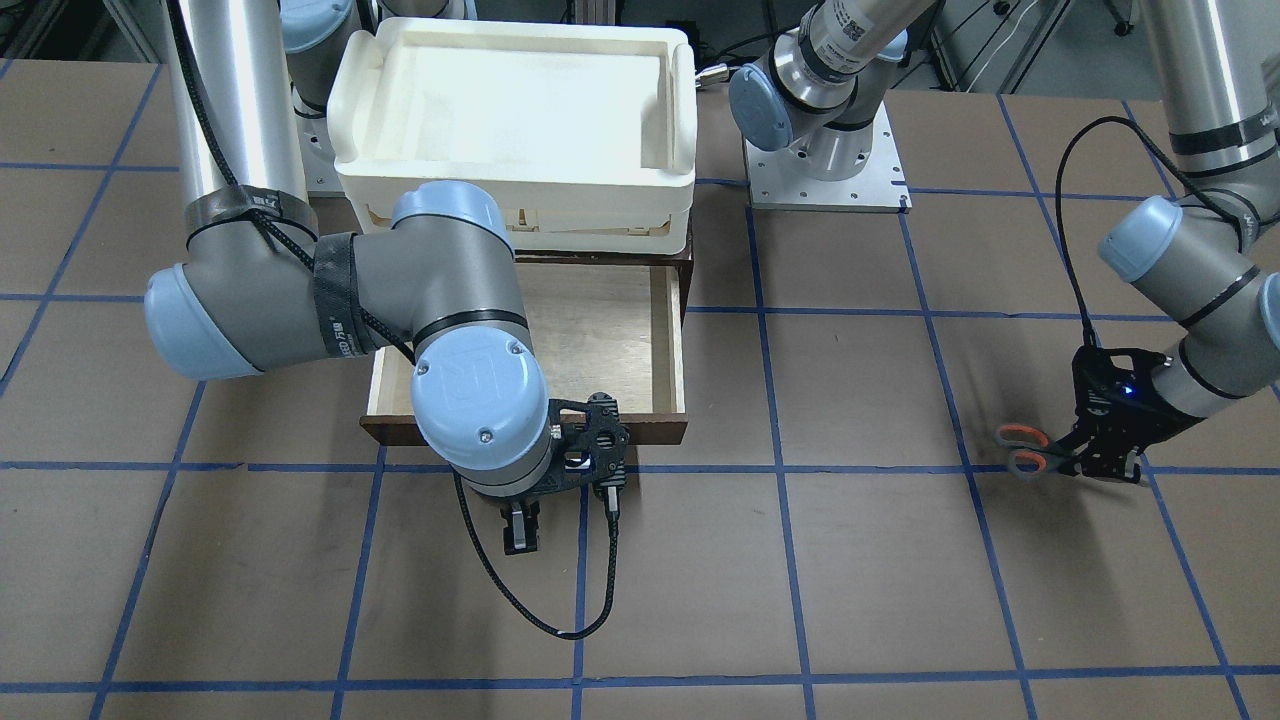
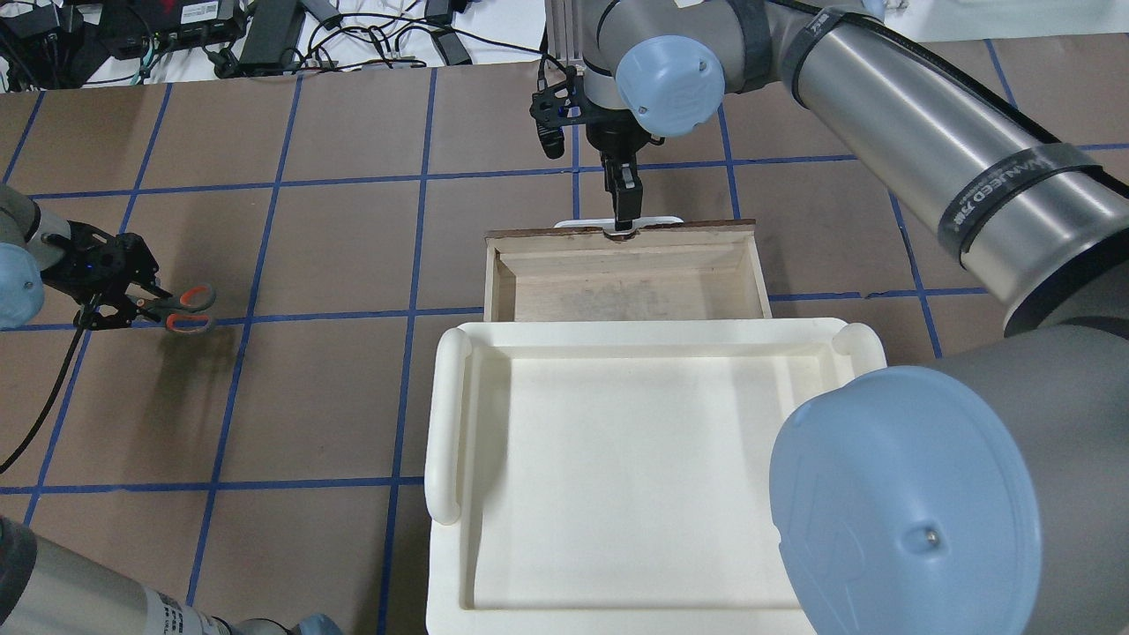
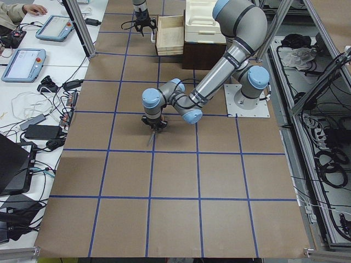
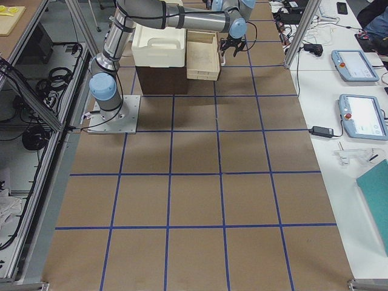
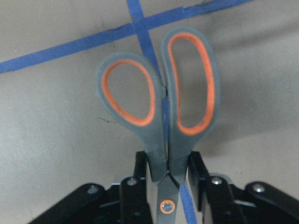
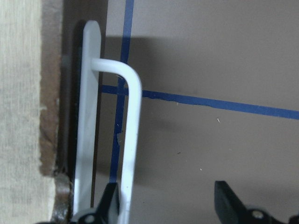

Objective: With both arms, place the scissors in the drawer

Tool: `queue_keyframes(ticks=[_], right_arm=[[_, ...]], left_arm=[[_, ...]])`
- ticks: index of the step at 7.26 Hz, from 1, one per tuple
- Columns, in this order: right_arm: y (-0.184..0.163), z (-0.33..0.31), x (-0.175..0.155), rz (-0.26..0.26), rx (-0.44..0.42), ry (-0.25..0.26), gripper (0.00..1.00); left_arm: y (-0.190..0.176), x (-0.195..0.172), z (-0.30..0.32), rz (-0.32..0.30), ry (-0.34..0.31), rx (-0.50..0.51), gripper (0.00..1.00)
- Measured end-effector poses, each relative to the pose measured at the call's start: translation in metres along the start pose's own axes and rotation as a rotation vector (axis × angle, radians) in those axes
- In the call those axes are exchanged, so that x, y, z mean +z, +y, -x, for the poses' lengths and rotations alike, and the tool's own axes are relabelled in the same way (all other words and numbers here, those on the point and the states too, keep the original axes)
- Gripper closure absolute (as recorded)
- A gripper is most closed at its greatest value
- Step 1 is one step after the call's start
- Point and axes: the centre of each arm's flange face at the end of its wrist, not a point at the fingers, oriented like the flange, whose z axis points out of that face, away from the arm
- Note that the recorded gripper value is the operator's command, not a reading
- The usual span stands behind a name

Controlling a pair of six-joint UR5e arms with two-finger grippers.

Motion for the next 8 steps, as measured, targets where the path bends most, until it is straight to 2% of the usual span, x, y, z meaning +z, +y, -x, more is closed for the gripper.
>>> queue_keyframes(ticks=[2,3,6,8], right_arm=[[0.001,0.0,-0.004,0.0,0.002,0.006,0.18],[0.003,0.003,-0.016,-0.003,0.011,0.024,0.11],[0.012,0.032,-0.083,-0.003,0.044,0.121,0.02],[0.019,0.074,-0.138,0.002,0.124,0.192,0.02]], left_arm=[[-0.009,-0.038,0.007,-0.01,-0.017,-0.034,0.86],[-0.02,-0.064,0.013,-0.024,-0.012,-0.041,0.86],[-0.076,-0.127,0.033,-0.048,0.01,-0.096,0.86],[-0.135,-0.162,0.045,-0.053,0.02,-0.139,0.86]])
